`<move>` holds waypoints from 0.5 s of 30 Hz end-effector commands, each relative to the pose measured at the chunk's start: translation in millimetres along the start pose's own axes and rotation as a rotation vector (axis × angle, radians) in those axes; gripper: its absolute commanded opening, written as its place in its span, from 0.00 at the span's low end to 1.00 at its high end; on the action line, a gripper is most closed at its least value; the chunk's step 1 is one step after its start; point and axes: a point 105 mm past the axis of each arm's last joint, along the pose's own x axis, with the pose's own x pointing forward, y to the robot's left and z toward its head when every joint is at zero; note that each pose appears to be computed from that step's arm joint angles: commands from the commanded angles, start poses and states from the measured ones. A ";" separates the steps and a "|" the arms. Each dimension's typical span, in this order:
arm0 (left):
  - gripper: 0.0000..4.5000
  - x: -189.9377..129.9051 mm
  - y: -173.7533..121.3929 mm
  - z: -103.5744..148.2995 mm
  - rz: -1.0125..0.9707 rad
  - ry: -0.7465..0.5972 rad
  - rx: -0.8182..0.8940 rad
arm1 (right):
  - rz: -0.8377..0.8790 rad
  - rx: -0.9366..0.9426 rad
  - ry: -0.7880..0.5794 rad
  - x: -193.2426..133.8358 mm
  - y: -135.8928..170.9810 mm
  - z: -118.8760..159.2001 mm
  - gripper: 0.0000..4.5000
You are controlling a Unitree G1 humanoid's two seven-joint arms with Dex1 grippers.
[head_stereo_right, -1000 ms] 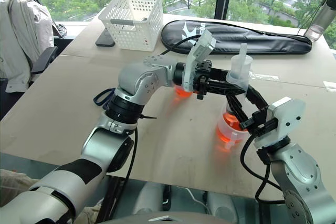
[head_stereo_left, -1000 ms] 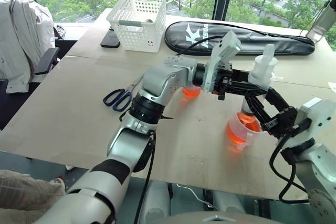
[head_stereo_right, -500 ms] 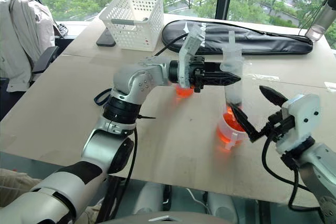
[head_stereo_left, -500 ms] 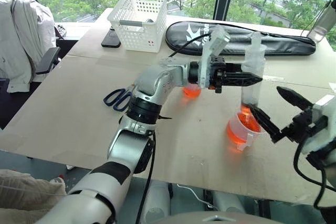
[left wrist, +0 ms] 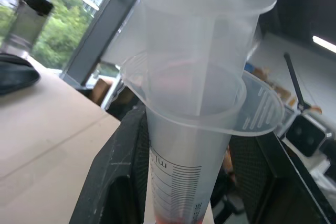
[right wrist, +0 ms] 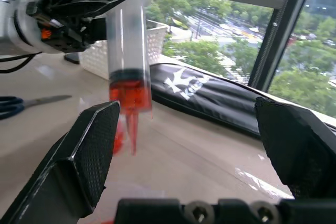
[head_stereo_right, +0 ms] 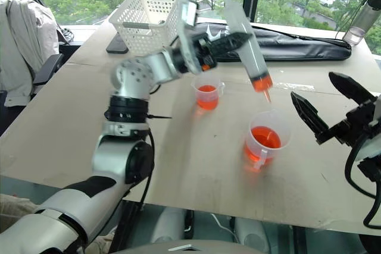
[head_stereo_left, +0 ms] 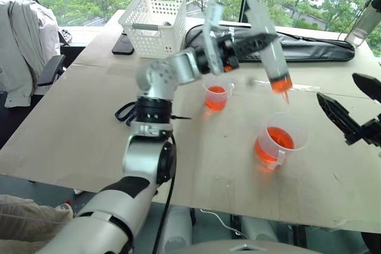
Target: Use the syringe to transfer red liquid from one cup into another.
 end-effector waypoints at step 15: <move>0.35 -85.2 31.4 47.3 0.420 0.052 0.385 | 0.236 -0.099 0.063 47.5 25.6 -14.7 0.99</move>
